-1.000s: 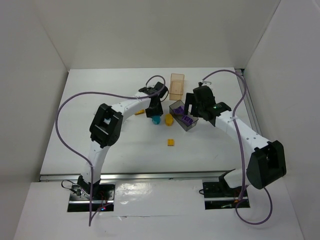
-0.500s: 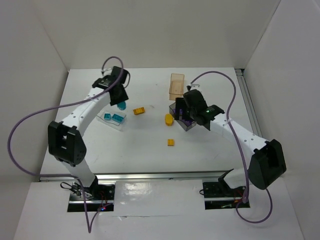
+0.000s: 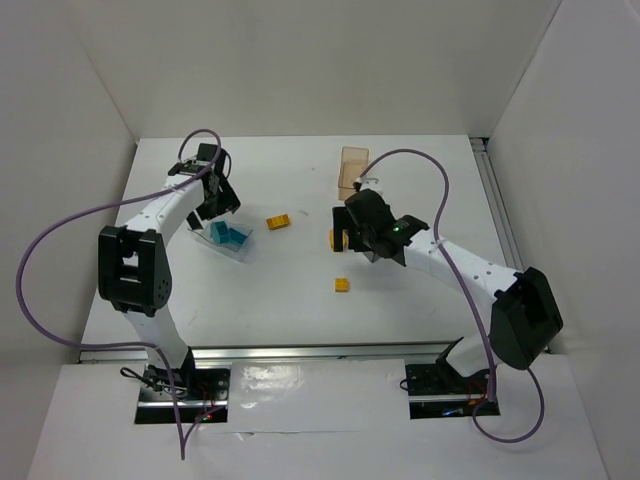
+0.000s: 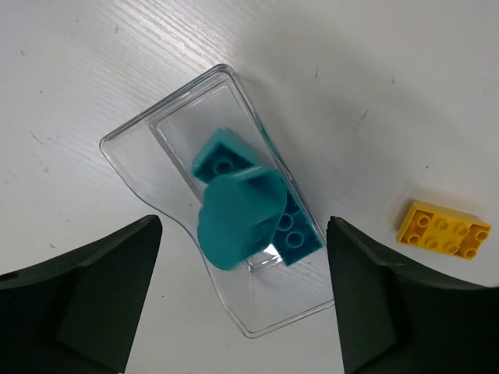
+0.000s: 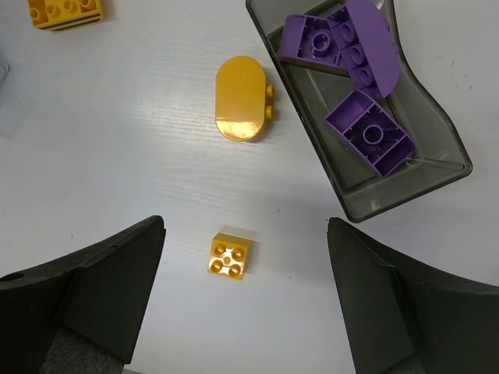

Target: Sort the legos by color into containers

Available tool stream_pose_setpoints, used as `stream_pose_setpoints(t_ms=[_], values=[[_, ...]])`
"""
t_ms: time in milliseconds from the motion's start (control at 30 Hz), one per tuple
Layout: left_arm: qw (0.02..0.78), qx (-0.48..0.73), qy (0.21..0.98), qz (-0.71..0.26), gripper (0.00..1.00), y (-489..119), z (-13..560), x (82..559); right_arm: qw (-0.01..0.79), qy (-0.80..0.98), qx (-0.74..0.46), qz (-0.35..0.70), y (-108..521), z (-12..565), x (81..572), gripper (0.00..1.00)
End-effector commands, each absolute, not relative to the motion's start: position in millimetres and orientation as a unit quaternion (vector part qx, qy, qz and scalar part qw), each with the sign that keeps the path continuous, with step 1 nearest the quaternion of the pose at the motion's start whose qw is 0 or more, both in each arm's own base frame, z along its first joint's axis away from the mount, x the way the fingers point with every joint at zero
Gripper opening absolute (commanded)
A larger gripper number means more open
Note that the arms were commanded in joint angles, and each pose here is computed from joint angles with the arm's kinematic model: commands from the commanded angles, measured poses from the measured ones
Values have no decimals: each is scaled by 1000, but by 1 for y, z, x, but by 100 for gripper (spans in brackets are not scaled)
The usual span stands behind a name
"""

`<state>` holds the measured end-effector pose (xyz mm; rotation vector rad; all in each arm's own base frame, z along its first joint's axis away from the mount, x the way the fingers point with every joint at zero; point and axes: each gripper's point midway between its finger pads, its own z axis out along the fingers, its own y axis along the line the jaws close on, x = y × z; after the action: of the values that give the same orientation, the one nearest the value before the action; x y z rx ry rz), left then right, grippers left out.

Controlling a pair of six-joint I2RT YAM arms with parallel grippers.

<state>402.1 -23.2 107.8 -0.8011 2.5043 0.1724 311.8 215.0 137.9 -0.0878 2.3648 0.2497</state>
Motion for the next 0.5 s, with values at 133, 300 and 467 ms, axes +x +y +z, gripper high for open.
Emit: stream_pose_setpoints(t_ms=[133,300,467], values=[[283,-295,912,28,99,-33,130,412,387,915,-29,110,232,140,324,92],[348,-257,902,-11,97,-59,192,399,375,920,-37,105,248,116,342,92],[382,-239,892,-39,96,-69,225,383,367,924,-44,102,258,101,352,92]])
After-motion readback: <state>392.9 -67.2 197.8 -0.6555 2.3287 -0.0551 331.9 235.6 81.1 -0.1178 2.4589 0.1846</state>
